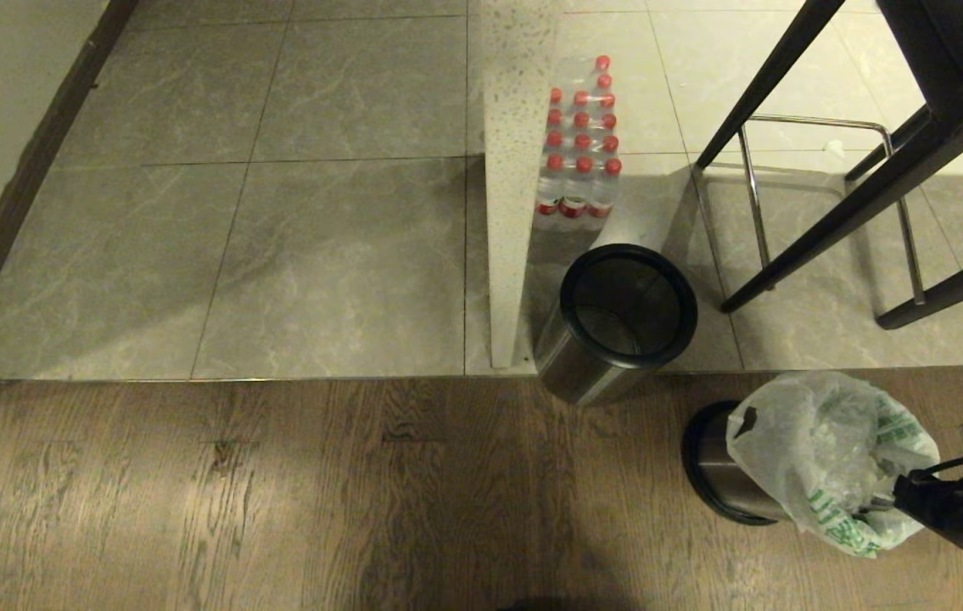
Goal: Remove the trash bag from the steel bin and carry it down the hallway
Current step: Pick up the trash bag
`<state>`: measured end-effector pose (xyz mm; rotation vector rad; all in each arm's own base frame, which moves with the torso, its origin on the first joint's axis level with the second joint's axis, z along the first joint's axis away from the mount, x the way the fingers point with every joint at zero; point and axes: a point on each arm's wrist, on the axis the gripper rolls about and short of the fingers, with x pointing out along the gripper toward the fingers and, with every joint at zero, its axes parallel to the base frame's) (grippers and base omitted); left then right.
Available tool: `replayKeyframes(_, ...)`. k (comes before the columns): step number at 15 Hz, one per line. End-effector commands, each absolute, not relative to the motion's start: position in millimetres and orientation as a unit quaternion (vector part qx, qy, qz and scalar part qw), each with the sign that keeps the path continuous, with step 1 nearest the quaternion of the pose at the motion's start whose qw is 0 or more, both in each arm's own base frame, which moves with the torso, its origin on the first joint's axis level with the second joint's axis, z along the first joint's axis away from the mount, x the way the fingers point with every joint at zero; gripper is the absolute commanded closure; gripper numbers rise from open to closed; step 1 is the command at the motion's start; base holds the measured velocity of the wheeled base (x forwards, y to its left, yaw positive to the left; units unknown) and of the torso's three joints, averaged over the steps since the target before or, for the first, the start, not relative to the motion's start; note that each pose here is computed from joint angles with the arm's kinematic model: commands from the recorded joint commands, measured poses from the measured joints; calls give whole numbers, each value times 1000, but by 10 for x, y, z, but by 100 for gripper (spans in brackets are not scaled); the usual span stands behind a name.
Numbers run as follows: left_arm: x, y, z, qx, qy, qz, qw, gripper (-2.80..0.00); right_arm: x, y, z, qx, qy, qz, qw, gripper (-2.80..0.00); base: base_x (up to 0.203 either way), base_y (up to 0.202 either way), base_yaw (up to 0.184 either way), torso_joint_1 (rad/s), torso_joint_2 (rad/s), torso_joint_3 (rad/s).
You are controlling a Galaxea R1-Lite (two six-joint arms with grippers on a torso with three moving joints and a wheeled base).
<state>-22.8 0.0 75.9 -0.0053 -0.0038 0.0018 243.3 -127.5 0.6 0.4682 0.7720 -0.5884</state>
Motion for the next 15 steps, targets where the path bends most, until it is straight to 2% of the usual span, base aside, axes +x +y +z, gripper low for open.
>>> replayKeyframes(1,-226,1,757,-3,-1,2,1000,0,2477,-1299,-58,223,370,-281,857,-280,0,0,0,0,0,0)
replayKeyframes(7,-227,0,760,-3,-2,1,1000,0,2644,-1381,-111,243,342,-289,861,-280,0,0,0,0,0,0)
replayKeyframes(8,-227,0,759,-3,-1,1,1000,0,2645,-1382,-90,242,337,-288,863,0,0,0,0,0,0,0)
replayKeyframes(15,-227,0,760,-3,-2,1,1000,0,2639,-1372,-78,227,341,-284,867,0,0,0,0,0,0,0)
